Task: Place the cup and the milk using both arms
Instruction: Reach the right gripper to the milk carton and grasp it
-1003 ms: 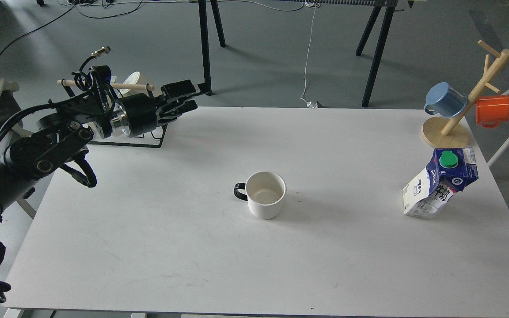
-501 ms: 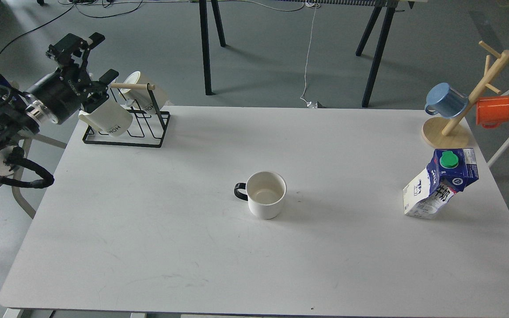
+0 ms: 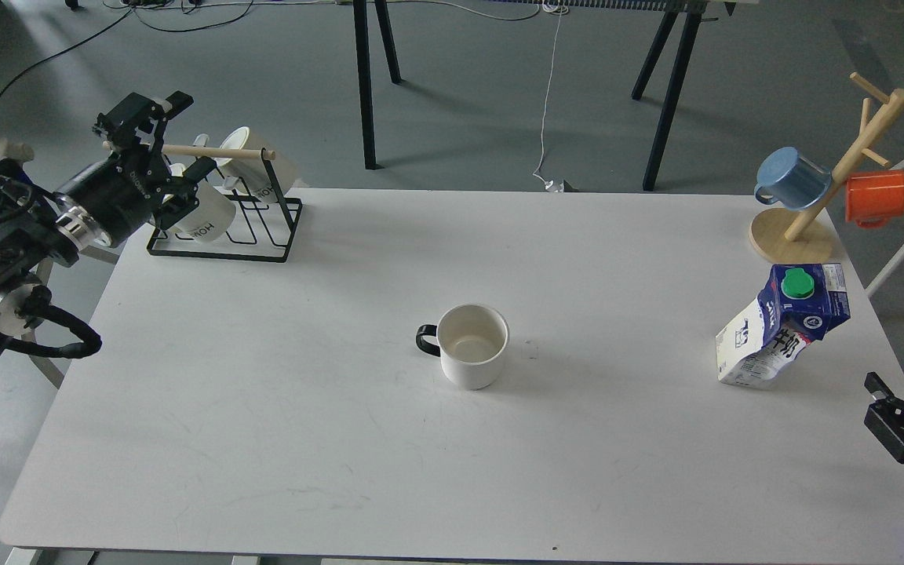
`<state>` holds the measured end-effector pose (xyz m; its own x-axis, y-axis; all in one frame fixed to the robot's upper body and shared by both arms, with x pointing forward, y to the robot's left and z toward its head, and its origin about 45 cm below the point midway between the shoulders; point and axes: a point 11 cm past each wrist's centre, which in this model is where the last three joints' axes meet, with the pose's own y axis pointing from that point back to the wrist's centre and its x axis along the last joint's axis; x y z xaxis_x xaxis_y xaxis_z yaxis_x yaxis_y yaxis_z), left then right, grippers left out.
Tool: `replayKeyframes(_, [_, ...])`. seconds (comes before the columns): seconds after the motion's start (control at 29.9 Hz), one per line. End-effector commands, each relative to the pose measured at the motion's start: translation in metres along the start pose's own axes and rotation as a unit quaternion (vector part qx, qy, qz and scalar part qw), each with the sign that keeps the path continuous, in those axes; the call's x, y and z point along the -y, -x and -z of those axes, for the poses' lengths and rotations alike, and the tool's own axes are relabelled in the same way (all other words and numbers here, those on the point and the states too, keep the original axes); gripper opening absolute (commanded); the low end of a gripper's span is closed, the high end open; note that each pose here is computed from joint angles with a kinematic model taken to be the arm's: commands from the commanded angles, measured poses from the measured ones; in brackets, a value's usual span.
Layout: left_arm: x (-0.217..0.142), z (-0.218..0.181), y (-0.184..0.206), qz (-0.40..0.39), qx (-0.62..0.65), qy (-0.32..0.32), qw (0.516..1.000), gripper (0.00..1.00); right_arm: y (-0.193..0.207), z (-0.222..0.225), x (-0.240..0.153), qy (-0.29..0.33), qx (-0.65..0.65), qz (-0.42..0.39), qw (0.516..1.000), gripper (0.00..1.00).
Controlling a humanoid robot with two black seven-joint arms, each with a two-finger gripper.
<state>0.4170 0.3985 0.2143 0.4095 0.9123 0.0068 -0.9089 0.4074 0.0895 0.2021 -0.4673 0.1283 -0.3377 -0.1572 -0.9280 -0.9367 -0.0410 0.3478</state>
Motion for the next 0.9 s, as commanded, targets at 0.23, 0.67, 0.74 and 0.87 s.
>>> replayKeyframes(0.23, [-0.006,0.011,0.000,-0.002,-0.003,-0.012,1.000,0.99,-0.016,-0.046,0.025,0.033,-0.006,0.021,0.999,0.96])
replayKeyframes(0.67, [-0.010,0.016,-0.001,-0.005,-0.004,-0.017,1.000,0.99,-0.026,-0.079,0.058,0.049,-0.005,0.028,0.998,0.96])
replayKeyframes(0.74, [-0.013,0.020,-0.002,-0.007,-0.006,-0.022,1.000,0.99,-0.023,-0.082,0.065,0.051,-0.006,0.032,0.998,0.96])
replayKeyframes(0.87, [-0.016,0.025,-0.001,-0.008,-0.008,-0.028,1.000,0.99,-0.024,-0.084,0.076,0.048,-0.011,0.032,0.998,0.96])
